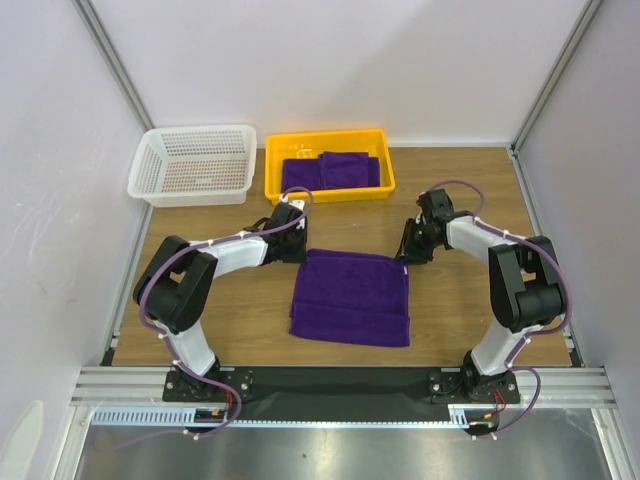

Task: Fold and stack the towels
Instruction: Fold the towel

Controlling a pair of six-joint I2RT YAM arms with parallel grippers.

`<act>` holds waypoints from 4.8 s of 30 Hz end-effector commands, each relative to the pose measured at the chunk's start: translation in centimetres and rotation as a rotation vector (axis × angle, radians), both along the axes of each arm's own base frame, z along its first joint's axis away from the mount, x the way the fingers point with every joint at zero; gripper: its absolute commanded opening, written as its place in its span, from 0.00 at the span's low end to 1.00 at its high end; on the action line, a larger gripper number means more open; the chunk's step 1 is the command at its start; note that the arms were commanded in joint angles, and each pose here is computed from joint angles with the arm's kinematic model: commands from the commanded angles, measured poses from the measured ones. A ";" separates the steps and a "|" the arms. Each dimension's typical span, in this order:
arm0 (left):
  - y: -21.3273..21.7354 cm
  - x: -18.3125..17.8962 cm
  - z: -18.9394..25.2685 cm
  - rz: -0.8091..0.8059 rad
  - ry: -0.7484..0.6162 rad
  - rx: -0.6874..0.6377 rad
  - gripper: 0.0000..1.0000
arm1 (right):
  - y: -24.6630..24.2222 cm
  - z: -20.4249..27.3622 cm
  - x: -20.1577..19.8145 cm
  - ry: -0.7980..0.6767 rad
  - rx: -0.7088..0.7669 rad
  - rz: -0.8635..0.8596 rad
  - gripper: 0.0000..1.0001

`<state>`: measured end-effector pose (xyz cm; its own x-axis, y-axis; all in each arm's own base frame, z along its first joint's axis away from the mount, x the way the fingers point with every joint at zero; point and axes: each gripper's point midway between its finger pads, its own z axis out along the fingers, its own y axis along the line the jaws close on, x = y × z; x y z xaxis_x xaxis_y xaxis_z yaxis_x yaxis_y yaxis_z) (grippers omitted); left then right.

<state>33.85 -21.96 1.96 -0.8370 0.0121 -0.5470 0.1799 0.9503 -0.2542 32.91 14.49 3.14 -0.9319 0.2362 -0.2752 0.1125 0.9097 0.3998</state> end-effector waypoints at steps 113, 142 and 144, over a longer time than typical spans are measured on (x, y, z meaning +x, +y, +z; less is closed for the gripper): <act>-1.6 8.3 3.9 0.040 -0.175 0.081 0.06 | -4.1 0.6 2.8 -0.129 -0.189 -0.113 0.00; -5.9 10.1 2.1 -0.204 -0.208 0.012 0.58 | -4.1 1.4 2.6 -0.095 -0.164 -0.130 0.36; -6.3 10.4 1.8 -0.217 -0.206 0.001 0.58 | -4.1 1.1 2.4 -0.089 -0.161 -0.132 0.37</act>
<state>42.68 -26.22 2.42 -0.7324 0.1719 -0.6588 0.3552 0.9219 -0.1544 34.56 10.25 2.94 -0.8819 0.2844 -0.3759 0.2035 0.9490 0.2407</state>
